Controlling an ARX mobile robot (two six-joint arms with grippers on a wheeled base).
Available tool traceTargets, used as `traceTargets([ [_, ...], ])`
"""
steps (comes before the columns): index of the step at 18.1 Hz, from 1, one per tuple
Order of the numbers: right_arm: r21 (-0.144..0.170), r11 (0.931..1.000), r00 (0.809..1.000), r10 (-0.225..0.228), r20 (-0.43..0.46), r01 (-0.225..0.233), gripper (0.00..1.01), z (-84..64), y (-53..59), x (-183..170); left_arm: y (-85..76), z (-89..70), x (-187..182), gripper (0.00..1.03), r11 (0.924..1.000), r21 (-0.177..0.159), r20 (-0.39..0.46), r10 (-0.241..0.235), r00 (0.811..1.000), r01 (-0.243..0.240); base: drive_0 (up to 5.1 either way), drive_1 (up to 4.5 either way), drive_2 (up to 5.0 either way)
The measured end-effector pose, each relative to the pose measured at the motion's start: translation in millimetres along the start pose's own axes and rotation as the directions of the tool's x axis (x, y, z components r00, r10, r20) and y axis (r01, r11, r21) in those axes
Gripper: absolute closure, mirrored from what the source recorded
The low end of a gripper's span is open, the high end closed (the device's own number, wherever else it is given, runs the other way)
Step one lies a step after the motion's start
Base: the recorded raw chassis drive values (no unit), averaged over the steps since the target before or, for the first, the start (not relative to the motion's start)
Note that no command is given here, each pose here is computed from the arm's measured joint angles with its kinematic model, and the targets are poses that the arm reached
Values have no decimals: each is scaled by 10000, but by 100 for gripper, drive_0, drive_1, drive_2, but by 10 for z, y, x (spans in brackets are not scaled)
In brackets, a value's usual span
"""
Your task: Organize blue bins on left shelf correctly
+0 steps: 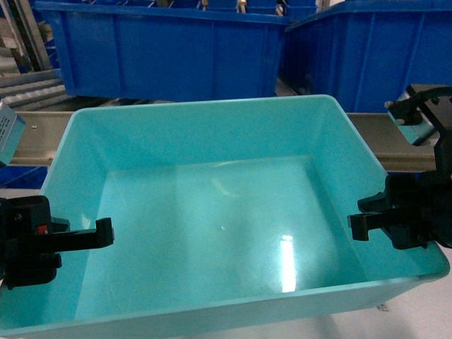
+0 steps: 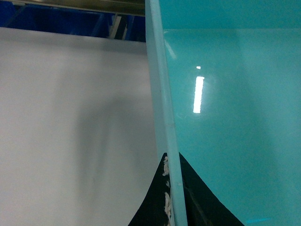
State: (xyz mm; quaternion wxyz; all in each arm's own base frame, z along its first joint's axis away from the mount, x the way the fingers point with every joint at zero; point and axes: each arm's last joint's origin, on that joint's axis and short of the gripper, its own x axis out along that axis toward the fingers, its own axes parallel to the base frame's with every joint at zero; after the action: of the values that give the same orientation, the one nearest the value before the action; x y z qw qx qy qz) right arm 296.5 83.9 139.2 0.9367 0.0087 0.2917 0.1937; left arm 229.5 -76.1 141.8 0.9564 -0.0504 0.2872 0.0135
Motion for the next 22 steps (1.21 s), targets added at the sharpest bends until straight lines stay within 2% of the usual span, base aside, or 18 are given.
traceTargets([
  [11, 27, 10000, 10000, 10, -5, -10, 99, -1, 2, 0, 1, 1, 0, 101, 10000, -1, 1, -6, 10000, 6, 0, 0, 0],
  [22, 27, 10000, 10000, 13, -17, -13, 99, -3, 4, 0, 2, -2, 1, 101, 10000, 3, -27, 3, 10000, -3, -396, -27, 451],
])
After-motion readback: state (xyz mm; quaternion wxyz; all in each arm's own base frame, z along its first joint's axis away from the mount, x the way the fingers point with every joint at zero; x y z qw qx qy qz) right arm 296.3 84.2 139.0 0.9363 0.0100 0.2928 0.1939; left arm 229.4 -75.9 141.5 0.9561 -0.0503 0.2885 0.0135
